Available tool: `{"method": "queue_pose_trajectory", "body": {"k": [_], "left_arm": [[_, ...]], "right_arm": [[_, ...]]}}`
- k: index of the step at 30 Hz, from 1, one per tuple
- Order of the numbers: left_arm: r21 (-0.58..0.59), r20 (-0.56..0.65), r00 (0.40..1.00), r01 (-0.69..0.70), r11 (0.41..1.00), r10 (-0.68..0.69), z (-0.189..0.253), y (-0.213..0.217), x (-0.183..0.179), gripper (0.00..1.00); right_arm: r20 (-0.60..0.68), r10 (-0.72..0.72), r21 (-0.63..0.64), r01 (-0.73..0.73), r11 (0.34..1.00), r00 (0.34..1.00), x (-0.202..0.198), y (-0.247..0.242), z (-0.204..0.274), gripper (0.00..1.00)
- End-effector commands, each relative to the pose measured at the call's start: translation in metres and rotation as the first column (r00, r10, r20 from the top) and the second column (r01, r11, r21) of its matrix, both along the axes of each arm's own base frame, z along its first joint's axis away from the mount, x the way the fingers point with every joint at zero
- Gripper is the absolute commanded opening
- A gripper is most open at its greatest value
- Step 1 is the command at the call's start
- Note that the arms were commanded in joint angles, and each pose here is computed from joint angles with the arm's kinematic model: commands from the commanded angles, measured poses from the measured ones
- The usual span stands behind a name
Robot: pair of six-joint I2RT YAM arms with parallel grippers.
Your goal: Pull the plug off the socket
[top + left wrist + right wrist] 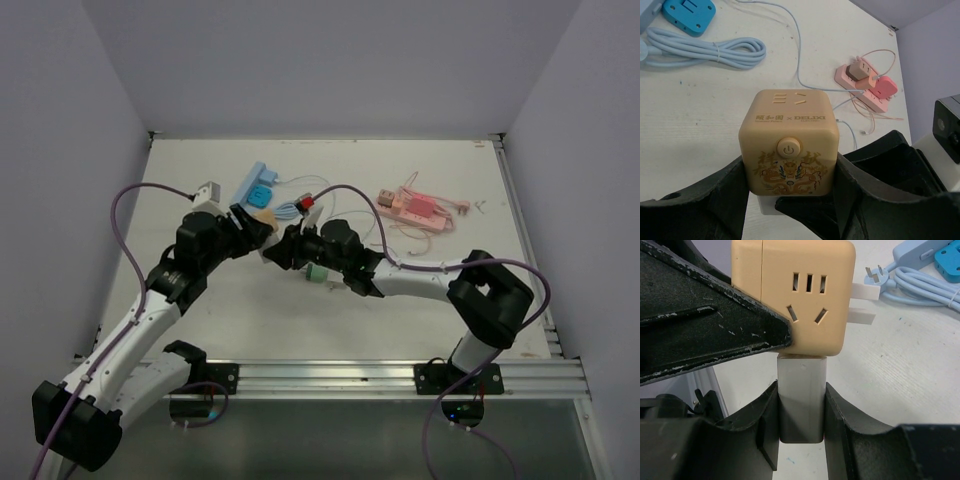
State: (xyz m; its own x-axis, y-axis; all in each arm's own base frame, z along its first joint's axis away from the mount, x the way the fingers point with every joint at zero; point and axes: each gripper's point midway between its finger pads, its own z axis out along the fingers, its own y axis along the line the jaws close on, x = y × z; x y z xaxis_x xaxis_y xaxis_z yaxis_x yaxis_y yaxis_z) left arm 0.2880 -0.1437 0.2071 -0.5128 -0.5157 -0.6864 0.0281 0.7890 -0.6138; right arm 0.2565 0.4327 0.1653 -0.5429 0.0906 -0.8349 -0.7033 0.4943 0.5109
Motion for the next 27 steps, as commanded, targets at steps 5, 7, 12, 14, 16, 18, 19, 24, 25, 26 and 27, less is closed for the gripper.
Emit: {"method": "queue_pose_trajectory", "body": {"k": [5, 7, 12, 14, 16, 18, 19, 24, 25, 26, 27], "left_arm": [[-0.194, 0.391, 0.763, -0.479, 0.856, 0.515, 0.112, 0.092, 0.050, 0.00], [-0.211, 0.398, 0.739, -0.504, 0.838, 0.544, 0.112, 0.099, 0.047, 0.00], [-0.179, 0.411, 0.717, -0.542, 0.821, 0.563, 0.115, 0.108, 0.044, 0.00], [-0.132, 0.400, 0.727, -0.557, 0.820, 0.558, 0.113, 0.111, 0.043, 0.00], [-0.090, 0.393, 0.739, -0.561, 0.823, 0.547, 0.114, 0.112, 0.044, 0.00], [-0.028, 0.368, 0.766, -0.558, 0.829, 0.528, 0.104, 0.112, 0.043, 0.00], [-0.010, 0.374, 0.772, -0.551, 0.834, 0.515, 0.108, 0.111, 0.043, 0.00], [0.174, 0.288, 0.843, -0.512, 0.841, 0.454, 0.075, 0.112, 0.034, 0.00], [0.194, 0.276, 0.848, -0.510, 0.838, 0.453, 0.070, 0.113, 0.032, 0.00], [0.217, 0.259, 0.853, -0.508, 0.833, 0.453, 0.064, 0.115, 0.028, 0.00], [0.225, 0.254, 0.853, -0.511, 0.829, 0.457, 0.062, 0.117, 0.026, 0.00]], "right_arm": [[-0.190, 0.047, -0.150, -0.076, 0.986, 0.981, -0.051, -0.027, -0.064, 0.00], [-0.196, 0.046, -0.151, -0.076, 0.986, 0.980, -0.055, -0.030, -0.067, 0.00], [-0.213, 0.051, -0.153, -0.085, 0.985, 0.976, -0.062, -0.036, -0.069, 0.00], [-0.219, 0.056, -0.169, -0.095, 0.981, 0.974, -0.065, -0.040, -0.072, 0.00], [-0.236, 0.062, -0.192, -0.110, 0.975, 0.970, -0.069, -0.043, -0.078, 0.00], [-0.253, 0.070, -0.213, -0.126, 0.969, 0.965, -0.072, -0.045, -0.085, 0.00], [-0.264, 0.070, -0.221, -0.131, 0.967, 0.962, -0.074, -0.047, -0.089, 0.00], [-0.314, 0.040, -0.257, -0.125, 0.958, 0.949, -0.070, -0.057, -0.109, 0.00], [-0.324, 0.033, -0.264, -0.124, 0.957, 0.946, -0.069, -0.059, -0.113, 0.02], [-0.331, 0.016, -0.265, -0.109, 0.958, 0.943, -0.064, -0.063, -0.115, 0.04], [-0.337, 0.009, -0.268, -0.105, 0.958, 0.942, -0.063, -0.065, -0.117, 0.05]]}}
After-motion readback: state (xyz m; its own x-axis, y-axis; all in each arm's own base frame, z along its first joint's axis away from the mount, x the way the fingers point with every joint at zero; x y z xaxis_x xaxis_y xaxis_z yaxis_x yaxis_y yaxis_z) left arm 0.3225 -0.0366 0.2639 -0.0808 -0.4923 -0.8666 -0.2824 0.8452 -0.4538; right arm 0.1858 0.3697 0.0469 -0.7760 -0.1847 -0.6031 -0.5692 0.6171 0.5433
